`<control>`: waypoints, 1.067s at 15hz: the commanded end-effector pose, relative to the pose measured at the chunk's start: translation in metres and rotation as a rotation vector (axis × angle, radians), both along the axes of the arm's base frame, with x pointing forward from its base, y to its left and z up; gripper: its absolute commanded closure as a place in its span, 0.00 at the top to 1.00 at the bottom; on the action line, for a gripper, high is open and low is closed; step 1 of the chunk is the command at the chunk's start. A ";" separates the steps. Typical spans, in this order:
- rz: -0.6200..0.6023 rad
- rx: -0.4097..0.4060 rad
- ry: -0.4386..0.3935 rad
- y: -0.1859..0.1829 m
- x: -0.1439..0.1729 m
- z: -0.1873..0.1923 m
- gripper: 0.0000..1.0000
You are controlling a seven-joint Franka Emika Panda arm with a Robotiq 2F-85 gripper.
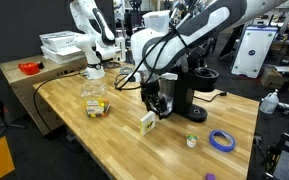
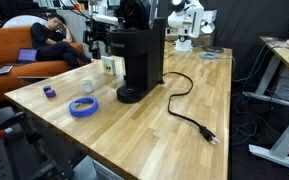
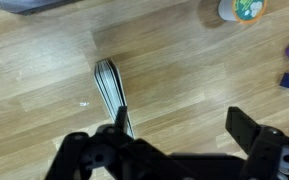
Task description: Place the book between the blocks and the cup
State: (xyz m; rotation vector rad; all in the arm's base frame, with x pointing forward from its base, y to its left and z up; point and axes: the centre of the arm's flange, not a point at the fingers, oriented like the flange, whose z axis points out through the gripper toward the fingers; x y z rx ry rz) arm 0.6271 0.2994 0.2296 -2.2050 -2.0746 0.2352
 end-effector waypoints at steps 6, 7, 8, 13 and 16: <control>-0.001 -0.022 -0.016 0.000 0.007 -0.002 1.00; 0.006 -0.025 -0.017 0.000 0.010 -0.003 1.00; 0.010 -0.031 -0.018 0.001 0.014 -0.004 1.00; 0.043 -0.050 -0.040 0.011 0.031 -0.008 1.00; 0.053 -0.044 -0.040 0.018 0.037 -0.017 1.00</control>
